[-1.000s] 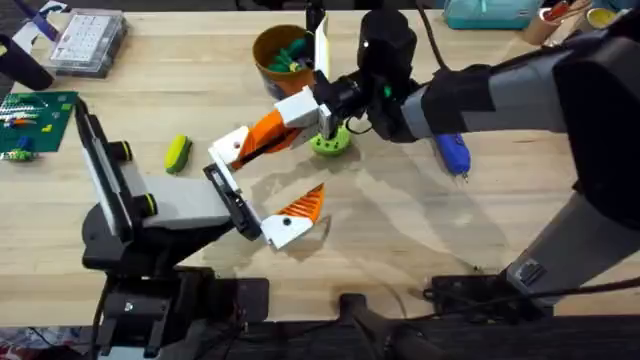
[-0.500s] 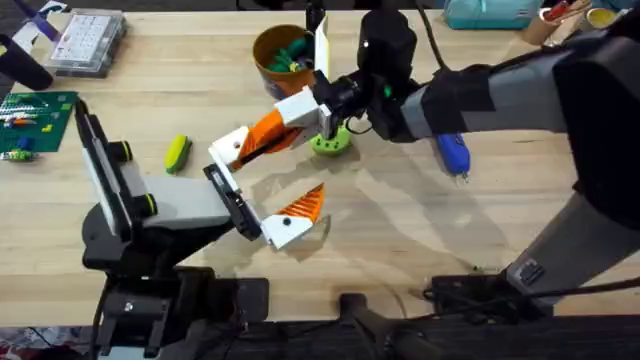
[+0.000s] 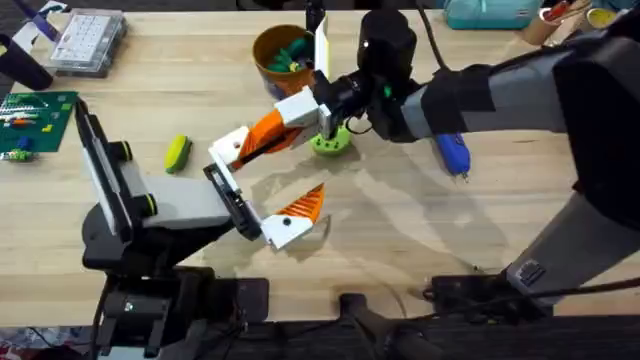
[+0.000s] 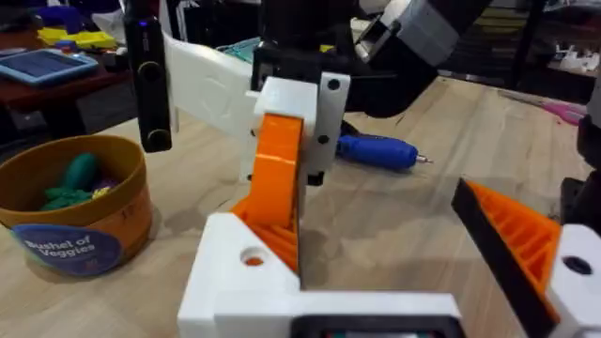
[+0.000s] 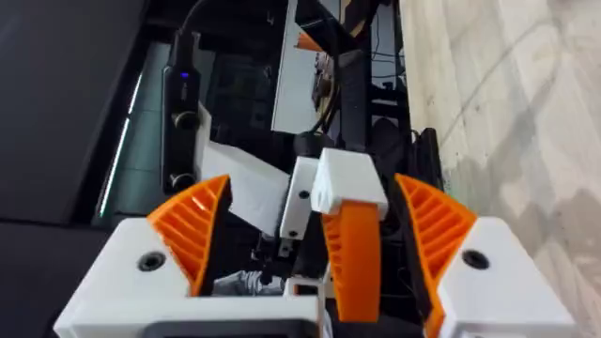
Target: Pick up the gripper from the table and insert it into the empty holder that is missing its gripper. Then pick up a screw, insert it into the mounting hole, and use the screwdriver to tighten it. Finally, clean up the table by picking up the vegetable and placing it into the bucket.
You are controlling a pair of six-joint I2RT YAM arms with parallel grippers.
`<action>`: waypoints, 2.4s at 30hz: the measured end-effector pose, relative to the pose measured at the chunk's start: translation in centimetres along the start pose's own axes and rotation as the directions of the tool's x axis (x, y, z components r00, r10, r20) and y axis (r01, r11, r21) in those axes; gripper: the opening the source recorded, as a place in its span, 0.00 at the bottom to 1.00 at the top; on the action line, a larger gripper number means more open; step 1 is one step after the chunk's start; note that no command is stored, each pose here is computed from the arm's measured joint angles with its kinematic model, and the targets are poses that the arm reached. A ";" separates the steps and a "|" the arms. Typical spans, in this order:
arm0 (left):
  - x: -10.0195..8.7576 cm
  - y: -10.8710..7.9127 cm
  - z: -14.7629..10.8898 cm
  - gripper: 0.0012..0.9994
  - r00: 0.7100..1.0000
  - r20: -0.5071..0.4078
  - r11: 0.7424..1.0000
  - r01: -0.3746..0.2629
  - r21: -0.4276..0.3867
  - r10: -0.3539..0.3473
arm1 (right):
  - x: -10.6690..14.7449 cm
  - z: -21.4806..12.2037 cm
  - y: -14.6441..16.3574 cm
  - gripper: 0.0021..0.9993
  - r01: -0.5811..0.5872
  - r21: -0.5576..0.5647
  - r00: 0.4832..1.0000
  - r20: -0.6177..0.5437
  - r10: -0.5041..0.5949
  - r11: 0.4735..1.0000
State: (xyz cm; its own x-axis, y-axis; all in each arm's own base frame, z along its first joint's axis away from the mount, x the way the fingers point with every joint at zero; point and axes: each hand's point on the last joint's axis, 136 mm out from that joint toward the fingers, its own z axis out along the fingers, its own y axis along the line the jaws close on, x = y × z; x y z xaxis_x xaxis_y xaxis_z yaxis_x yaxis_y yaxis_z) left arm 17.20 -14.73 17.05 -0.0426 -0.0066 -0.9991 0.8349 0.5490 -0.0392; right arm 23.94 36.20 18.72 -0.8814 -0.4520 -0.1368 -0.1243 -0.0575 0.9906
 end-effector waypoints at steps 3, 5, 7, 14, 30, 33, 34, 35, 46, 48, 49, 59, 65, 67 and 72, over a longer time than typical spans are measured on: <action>0.0 0.0 0.0 0.99 1.000 0.000 1.000 0.000 0.000 0.000 | 0.0 0.0 0.0 0.01 0.001 0.000 1.000 0.000 -0.001 1.000; 0.0 0.0 0.0 0.99 1.000 0.000 1.000 0.000 0.000 0.000 | 0.0 0.0 0.0 0.01 0.001 0.000 1.000 0.000 -0.001 1.000; 0.0 0.0 0.0 0.99 1.000 0.000 1.000 0.000 0.000 0.000 | 0.0 0.0 0.0 0.03 0.000 0.000 1.000 0.000 0.000 1.000; 0.7 -0.1 0.0 0.99 0.999 -0.024 0.999 0.049 0.004 -0.049 | -0.1 0.6 0.9 0.94 0.040 -0.008 0.999 -0.018 -0.041 0.999; 0.6 -1.4 0.0 0.99 0.999 -0.022 0.996 0.045 0.075 -0.043 | -0.5 0.9 0.9 1.00 0.045 -0.005 0.999 0.001 -0.045 0.999; 0.6 -1.4 0.0 0.99 0.999 -0.022 0.996 0.045 0.075 -0.043 | -0.7 0.6 0.9 1.00 0.037 -0.003 0.999 0.008 -0.037 0.999; 0.6 -1.4 0.0 0.99 0.999 -0.022 0.996 0.045 0.075 -0.043 | -0.8 0.4 0.9 1.00 0.037 -0.002 0.999 0.014 -0.037 0.999; 0.6 -1.4 0.0 0.99 0.999 -0.022 0.996 0.045 0.075 -0.043 | -0.9 0.2 0.9 1.00 0.036 -0.001 0.999 0.020 -0.036 0.999; 0.6 -1.4 0.0 0.99 0.999 -0.022 0.996 0.045 0.075 -0.043 | -1.5 -1.1 0.9 1.00 0.030 0.002 0.998 0.046 -0.030 1.000; 0.6 -1.4 0.0 0.99 0.999 -0.022 0.996 0.045 0.075 -0.043 | -1.5 -1.4 0.9 1.00 0.031 0.002 0.998 0.046 -0.031 1.000; 0.6 -1.4 0.0 0.99 0.999 -0.022 0.996 0.045 0.075 -0.043 | -1.6 -1.6 0.9 1.00 0.032 0.002 0.998 0.049 -0.032 0.999; 0.6 -1.4 0.0 0.99 0.999 -0.022 0.996 0.045 0.075 -0.043 | -3.2 -6.9 2.8 1.00 0.083 0.023 0.984 0.158 -0.085 0.996; 0.6 -1.4 0.0 0.99 0.999 -0.022 0.996 0.044 0.075 -0.043 | -4.7 -12.5 6.0 1.00 0.197 0.082 0.927 0.308 -0.213 0.977; 0.6 -1.4 0.0 0.99 0.999 -0.022 0.996 0.045 0.075 -0.043 | -5.6 -14.3 6.2 1.00 0.226 0.115 0.891 0.377 -0.253 0.967; 0.6 -1.4 0.0 0.99 0.999 -0.022 0.996 0.045 0.075 -0.043 | -7.8 -16.7 6.1 1.00 0.293 0.205 0.791 0.498 -0.357 0.934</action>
State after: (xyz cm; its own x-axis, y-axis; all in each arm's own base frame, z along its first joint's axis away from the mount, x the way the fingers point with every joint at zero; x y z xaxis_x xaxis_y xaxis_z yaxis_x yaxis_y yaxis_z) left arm 16.06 -15.50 16.51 -0.0907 -0.0117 -0.9958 0.8711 0.4837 -0.0850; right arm 37.68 24.52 25.89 -0.8793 0.1060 -0.4643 -0.4673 -0.0037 0.8841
